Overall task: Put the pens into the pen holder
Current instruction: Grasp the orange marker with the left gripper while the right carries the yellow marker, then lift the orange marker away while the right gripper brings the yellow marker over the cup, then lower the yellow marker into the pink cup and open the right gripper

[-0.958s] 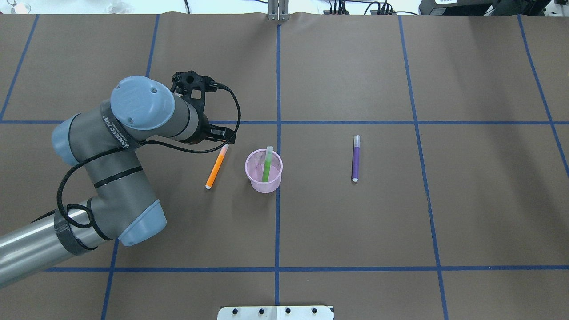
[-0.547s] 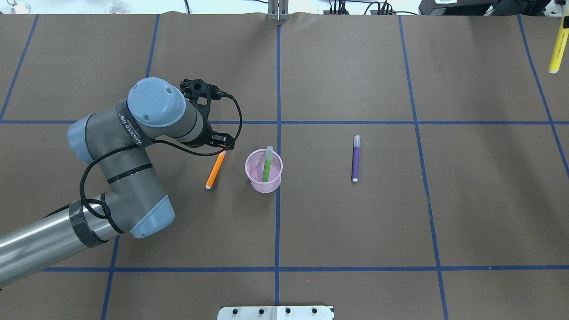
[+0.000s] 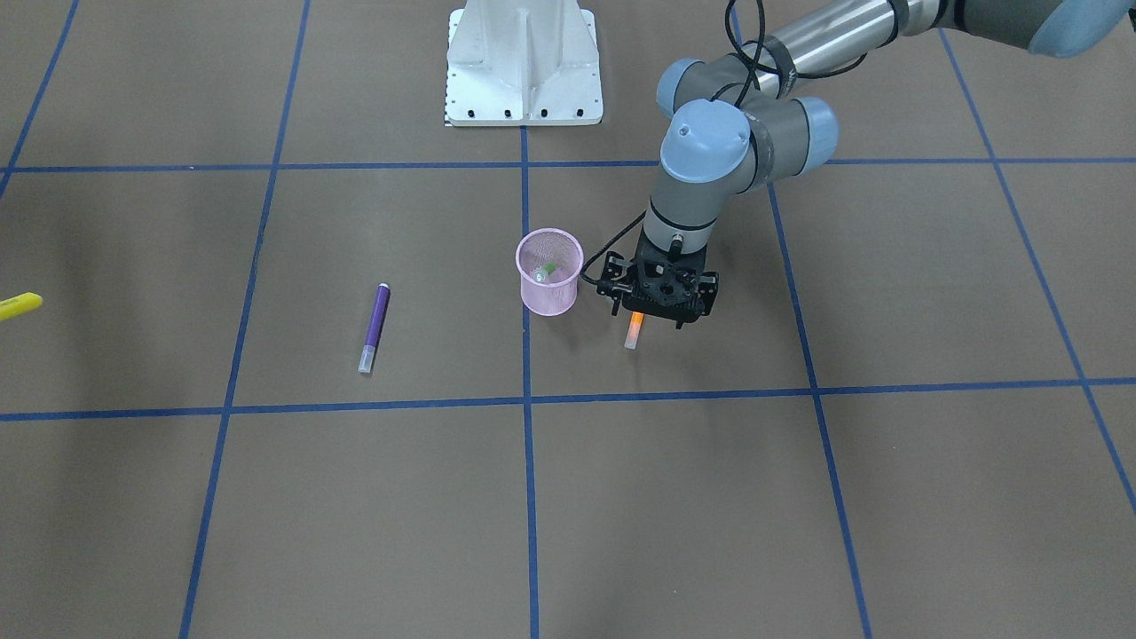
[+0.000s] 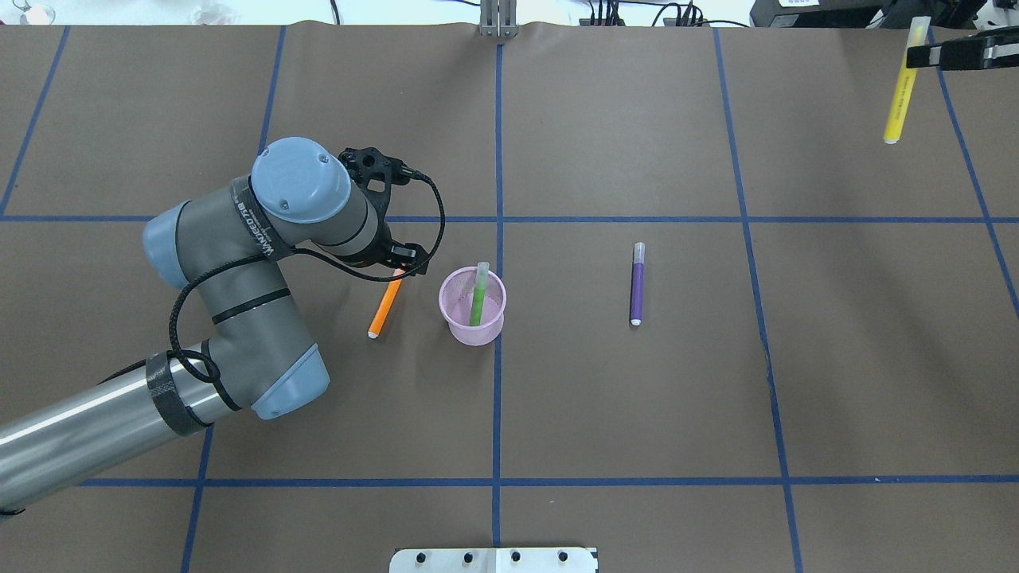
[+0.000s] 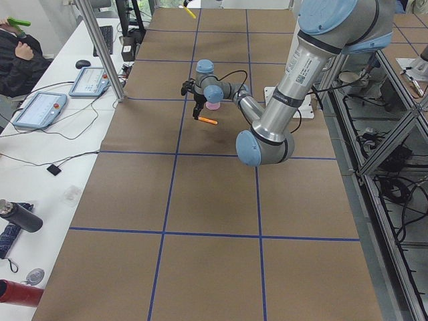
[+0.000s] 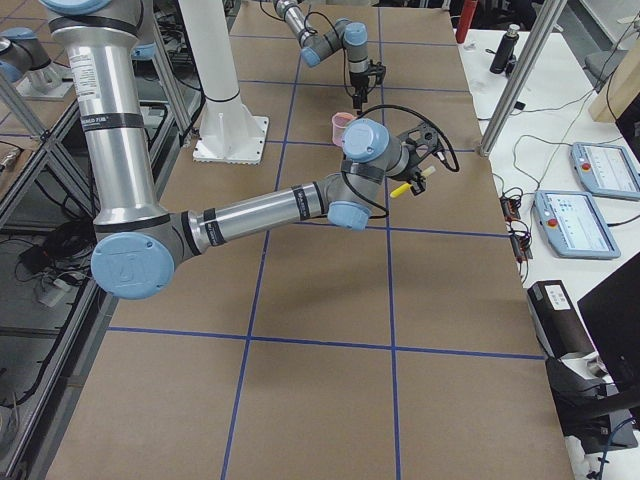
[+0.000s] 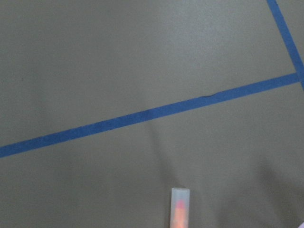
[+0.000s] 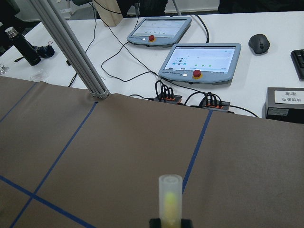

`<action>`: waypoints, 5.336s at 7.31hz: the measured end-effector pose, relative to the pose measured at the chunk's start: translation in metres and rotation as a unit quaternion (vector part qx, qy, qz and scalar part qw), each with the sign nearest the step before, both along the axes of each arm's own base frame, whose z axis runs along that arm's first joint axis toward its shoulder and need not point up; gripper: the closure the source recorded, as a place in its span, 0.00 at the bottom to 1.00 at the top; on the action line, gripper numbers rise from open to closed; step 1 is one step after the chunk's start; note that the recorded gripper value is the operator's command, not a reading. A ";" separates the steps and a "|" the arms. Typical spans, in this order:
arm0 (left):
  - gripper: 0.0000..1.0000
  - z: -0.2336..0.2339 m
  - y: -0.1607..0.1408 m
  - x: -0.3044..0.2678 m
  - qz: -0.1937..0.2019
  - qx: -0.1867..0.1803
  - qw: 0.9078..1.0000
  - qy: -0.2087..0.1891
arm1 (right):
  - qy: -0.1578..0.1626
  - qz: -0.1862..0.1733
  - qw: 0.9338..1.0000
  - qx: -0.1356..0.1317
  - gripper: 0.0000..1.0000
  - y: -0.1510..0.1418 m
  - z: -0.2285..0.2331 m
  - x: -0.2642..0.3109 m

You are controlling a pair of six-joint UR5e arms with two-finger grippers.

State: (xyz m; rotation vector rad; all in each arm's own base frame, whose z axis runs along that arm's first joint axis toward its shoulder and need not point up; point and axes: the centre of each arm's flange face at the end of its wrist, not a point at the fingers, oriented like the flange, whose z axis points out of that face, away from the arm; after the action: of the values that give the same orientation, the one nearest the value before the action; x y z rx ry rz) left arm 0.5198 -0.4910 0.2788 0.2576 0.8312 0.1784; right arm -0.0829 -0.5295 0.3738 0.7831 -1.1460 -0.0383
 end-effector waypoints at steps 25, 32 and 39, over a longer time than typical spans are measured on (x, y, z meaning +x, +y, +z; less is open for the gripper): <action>1.00 -0.044 -0.046 -0.097 0.003 -0.033 0.998 0.061 | -0.099 -0.013 0.994 0.044 1.00 0.036 -0.144 -0.191; 1.00 -0.032 -0.079 -0.173 -0.026 -0.051 0.995 0.080 | -0.071 0.029 0.994 0.081 1.00 0.131 -0.219 -0.385; 1.00 -0.030 -0.080 -0.172 -0.022 -0.046 0.996 0.076 | -0.025 0.034 0.997 0.070 0.02 0.170 -0.192 -0.475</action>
State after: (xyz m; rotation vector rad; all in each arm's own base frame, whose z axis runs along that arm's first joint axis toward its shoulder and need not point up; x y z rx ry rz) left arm 0.3476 -0.5710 0.2489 0.2049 0.9815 0.0791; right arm -0.5581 -0.3595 0.1823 0.9509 -1.1727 -0.0428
